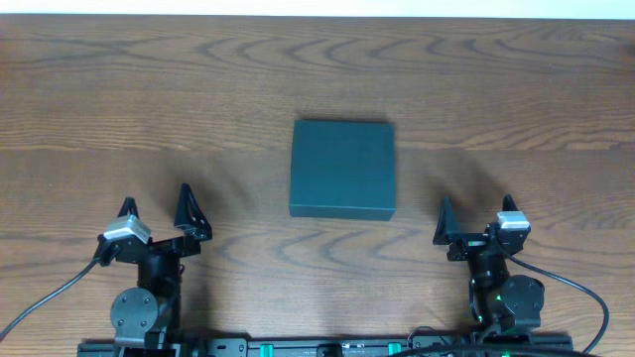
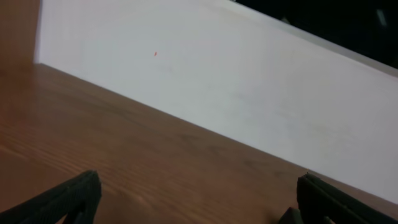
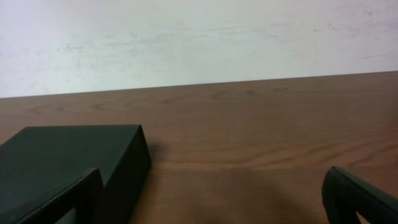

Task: Pack container

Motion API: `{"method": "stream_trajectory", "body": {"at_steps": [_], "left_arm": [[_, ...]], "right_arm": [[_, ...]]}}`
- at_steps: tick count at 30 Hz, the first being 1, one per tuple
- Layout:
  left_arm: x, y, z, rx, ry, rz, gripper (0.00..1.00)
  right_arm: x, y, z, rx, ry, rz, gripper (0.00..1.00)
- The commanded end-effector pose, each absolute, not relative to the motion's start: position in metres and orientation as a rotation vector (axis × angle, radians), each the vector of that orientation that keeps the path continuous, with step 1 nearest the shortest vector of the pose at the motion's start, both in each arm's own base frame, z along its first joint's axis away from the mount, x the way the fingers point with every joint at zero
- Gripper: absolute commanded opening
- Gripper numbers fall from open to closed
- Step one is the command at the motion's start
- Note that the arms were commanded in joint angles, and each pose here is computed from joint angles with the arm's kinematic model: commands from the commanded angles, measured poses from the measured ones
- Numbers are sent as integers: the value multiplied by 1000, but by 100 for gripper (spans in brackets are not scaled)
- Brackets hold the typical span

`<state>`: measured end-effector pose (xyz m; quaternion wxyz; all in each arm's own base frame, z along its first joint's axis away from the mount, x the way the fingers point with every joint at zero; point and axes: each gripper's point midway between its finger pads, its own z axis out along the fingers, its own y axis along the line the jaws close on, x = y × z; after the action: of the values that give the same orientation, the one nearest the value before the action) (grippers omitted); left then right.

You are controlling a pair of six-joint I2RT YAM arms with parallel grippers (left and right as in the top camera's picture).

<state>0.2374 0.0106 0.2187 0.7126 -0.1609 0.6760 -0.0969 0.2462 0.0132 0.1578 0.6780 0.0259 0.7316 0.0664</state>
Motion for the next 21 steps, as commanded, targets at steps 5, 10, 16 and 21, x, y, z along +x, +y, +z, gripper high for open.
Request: {"method": "stream_trajectory", "body": {"at_steps": [5,10,16,21], "left_arm": [[237,18,214,-386,1477,-226,99],[237,19,211,-393,1487,-218,99],[240,20,194,-400,1520,-214,98],[241,19,186,-401,1538,-213,98]], "right_arm": [[246,10,157,83,1642,153,99],[246,10,157,83,1642,152,99],[246,10,157,83,1642,152,99],[246,10,157,83,1642,152,99]]}}
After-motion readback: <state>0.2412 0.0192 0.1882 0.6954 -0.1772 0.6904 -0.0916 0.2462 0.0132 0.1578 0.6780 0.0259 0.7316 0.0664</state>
